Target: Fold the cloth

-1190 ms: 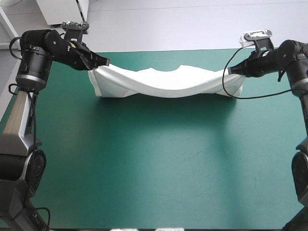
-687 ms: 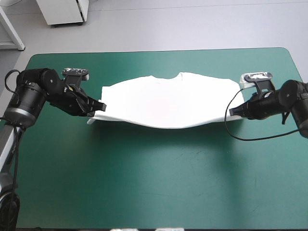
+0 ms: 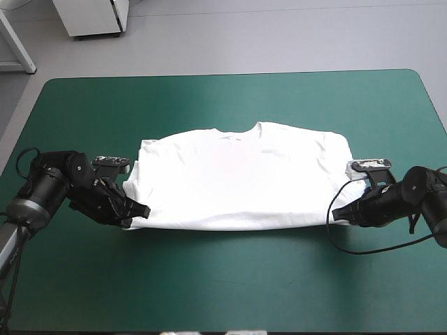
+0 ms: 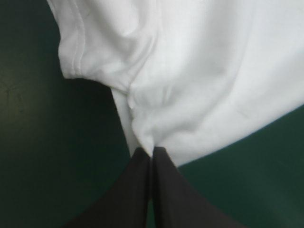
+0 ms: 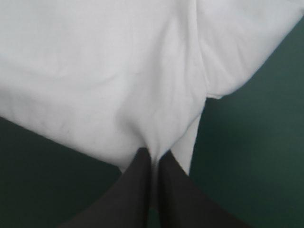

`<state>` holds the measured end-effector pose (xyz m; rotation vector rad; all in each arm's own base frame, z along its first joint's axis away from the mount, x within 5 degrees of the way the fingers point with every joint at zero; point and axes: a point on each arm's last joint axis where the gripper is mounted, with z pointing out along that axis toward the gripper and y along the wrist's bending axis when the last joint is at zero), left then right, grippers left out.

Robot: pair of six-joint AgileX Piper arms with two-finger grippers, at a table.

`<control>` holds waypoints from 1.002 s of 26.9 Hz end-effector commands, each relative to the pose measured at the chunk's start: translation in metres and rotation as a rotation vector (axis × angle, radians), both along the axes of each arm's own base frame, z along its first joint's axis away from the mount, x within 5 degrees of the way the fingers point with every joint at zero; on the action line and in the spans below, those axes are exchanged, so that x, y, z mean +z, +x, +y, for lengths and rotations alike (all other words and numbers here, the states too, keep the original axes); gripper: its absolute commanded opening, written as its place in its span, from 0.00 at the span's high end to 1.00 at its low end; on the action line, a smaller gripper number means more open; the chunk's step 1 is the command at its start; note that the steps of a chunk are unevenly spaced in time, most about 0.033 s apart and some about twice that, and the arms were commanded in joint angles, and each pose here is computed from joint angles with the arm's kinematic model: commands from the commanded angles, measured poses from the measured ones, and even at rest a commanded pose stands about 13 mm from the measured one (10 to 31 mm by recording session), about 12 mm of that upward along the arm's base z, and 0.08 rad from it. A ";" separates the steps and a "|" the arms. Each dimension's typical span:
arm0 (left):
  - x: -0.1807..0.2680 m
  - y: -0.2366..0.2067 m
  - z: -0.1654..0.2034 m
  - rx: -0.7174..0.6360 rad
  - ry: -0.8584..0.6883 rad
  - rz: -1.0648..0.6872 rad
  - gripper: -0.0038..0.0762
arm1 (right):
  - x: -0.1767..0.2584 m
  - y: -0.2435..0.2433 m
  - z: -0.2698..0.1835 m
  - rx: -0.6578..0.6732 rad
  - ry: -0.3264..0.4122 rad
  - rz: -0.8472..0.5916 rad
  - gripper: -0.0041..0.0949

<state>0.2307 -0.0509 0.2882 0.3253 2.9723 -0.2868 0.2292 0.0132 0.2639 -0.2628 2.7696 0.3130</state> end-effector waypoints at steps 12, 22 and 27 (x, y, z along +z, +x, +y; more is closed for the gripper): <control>0.046 -0.042 0.005 0.001 -0.032 -0.164 0.56 | 0.033 -0.019 0.001 -0.006 0.017 -0.093 0.53; 0.058 -0.003 0.020 0.049 0.171 -0.368 0.46 | 0.077 -0.009 0.007 0.003 0.016 -0.239 0.53; 0.012 0.053 0.022 0.087 0.135 -0.325 0.45 | 0.084 -0.009 0.016 0.063 -0.025 -0.267 0.53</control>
